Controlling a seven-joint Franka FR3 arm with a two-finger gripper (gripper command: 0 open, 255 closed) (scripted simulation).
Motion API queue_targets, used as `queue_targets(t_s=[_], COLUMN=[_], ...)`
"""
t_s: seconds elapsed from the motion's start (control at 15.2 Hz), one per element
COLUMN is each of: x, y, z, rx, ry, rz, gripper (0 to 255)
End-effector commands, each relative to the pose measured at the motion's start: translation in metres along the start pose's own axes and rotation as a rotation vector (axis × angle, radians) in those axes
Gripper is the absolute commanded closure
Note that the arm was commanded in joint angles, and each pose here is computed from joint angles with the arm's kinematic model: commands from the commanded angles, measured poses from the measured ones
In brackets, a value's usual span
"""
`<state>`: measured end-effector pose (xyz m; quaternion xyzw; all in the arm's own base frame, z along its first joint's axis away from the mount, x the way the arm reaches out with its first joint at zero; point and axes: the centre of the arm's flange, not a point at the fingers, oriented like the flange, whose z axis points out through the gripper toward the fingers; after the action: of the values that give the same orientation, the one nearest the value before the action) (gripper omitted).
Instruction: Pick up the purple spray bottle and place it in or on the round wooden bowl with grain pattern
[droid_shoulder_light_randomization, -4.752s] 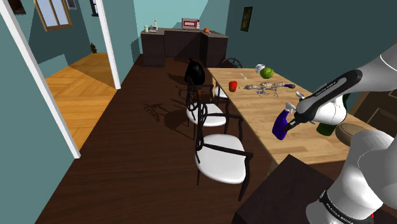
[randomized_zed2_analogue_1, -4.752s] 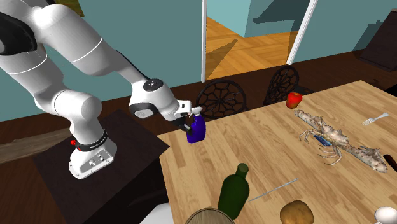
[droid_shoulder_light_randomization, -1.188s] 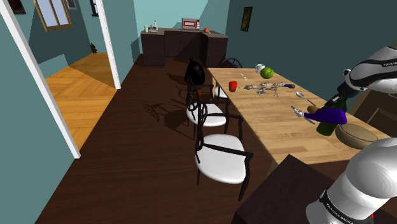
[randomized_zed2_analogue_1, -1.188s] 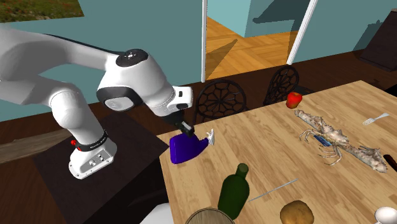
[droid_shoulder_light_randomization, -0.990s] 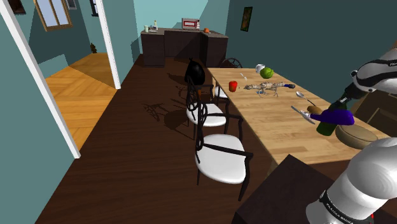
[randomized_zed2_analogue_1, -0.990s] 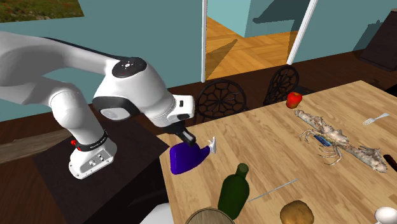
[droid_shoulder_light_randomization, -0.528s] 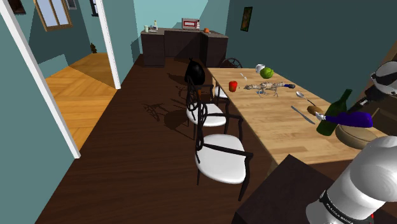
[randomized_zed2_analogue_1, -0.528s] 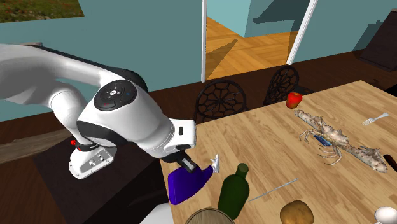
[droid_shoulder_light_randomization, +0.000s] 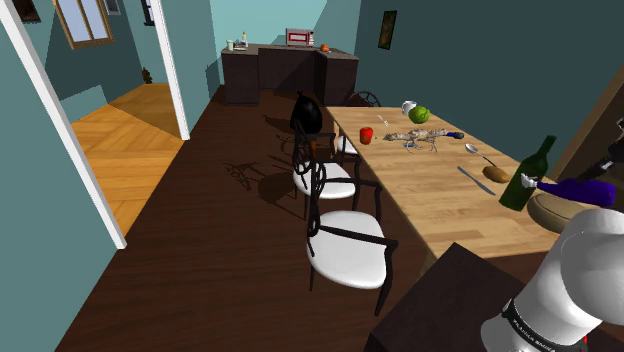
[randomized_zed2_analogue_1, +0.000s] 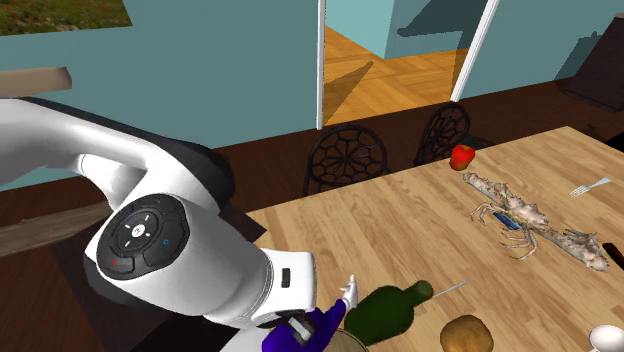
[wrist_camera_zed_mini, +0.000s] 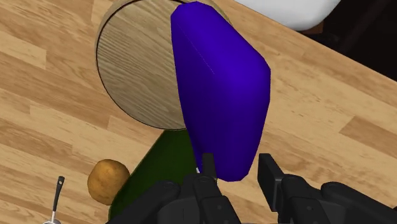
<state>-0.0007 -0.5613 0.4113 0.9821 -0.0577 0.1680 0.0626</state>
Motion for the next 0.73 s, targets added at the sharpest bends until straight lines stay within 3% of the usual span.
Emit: queue_targets(t_s=[0.0,0.33,0.66], x=[-0.017,-0.055,-0.064], y=[0.022,0.070,0.068], z=[-0.001,-0.007,0.018], rx=[0.001,0.001,0.001], ry=[-0.002,-0.002,-0.002], rz=[-0.001,-0.001,-0.001], gripper=[255,255,255])
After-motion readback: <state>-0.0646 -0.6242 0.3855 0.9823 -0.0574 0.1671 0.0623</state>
